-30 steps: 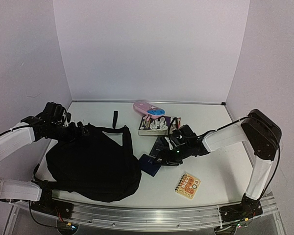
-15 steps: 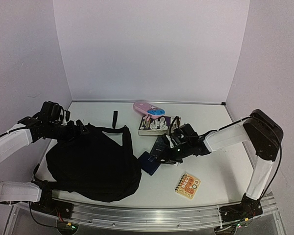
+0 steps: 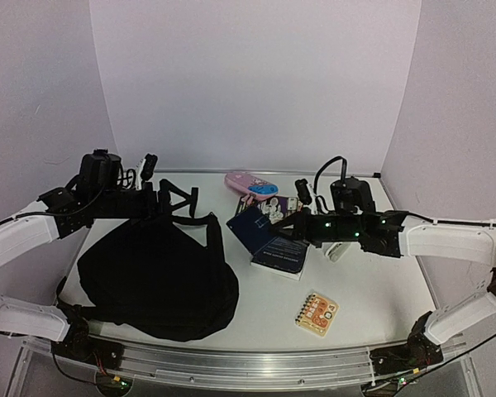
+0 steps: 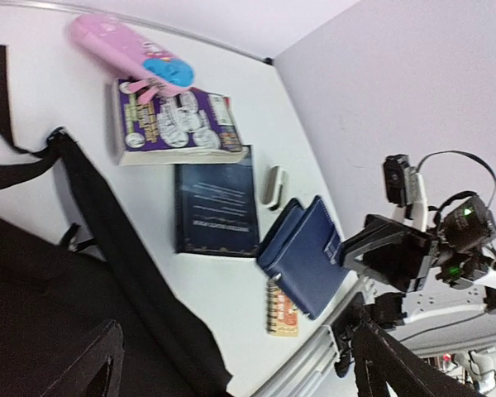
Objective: Pack the student bag
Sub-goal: Pick up the book from the center of the board.
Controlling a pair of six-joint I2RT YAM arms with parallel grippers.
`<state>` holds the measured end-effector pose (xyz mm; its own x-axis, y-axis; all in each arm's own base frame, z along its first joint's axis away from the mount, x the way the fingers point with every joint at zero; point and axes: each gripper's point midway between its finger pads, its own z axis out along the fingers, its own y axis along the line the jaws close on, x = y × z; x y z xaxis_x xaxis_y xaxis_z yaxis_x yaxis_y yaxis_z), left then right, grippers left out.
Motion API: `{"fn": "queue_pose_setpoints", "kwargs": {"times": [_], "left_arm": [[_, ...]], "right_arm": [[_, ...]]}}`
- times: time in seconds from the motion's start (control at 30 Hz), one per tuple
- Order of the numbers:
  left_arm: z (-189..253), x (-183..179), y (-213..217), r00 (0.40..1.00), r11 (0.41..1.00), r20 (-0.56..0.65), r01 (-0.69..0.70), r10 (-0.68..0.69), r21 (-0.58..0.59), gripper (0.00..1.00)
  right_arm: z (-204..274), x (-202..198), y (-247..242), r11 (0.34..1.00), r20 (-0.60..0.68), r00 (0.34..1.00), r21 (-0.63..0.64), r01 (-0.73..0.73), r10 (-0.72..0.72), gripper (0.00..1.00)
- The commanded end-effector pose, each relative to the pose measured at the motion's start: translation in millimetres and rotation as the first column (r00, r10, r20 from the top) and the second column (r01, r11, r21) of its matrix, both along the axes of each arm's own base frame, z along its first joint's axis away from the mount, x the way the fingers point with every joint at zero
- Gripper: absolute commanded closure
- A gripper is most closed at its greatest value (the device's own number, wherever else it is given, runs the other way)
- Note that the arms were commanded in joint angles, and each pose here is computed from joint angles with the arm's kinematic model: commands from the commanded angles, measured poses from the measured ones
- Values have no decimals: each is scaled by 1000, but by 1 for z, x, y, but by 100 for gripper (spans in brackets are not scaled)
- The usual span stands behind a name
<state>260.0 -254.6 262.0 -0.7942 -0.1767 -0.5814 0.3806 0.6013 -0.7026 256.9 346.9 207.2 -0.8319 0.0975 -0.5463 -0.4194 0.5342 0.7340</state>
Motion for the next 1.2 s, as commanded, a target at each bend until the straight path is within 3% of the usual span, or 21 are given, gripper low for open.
{"fn": "queue_pose_setpoints", "kwargs": {"times": [0.0, 0.23, 0.6, 0.77, 0.93, 1.0, 1.1, 1.17], "left_arm": [[65, -15, -30, 976, 965, 150, 187, -160, -183, 3], [49, -26, -45, 969, 956, 98, 241, -227, -167, 0], [54, -57, -54, 933, 910, 113, 360, -343, -208, 4], [50, -58, -56, 932, 905, 92, 362, -350, -224, 30], [49, -59, -56, 932, 900, 94, 362, -350, -243, 65], [53, -61, -56, 929, 893, 120, 371, -351, -254, 85], [51, -65, -54, 923, 890, 127, 383, -362, -248, 94], [51, -70, -54, 912, 879, 130, 410, -389, -244, 99]], "right_arm": [[77, -21, 33, 972, 99, 994, 226, -69, 47, 100], [115, -40, 61, 933, 154, 983, 331, -143, 96, 100], [109, -42, 74, 928, 137, 982, 334, -167, 127, 100], [109, -47, 77, 921, 133, 980, 343, -184, 146, 100], [103, -50, 80, 920, 122, 977, 335, -205, 174, 98], [101, -52, 79, 922, 130, 975, 324, -213, 180, 80], [103, -59, 78, 917, 165, 962, 302, -260, 219, 46], [103, -67, 79, 908, 183, 945, 277, -313, 270, 30]]}}
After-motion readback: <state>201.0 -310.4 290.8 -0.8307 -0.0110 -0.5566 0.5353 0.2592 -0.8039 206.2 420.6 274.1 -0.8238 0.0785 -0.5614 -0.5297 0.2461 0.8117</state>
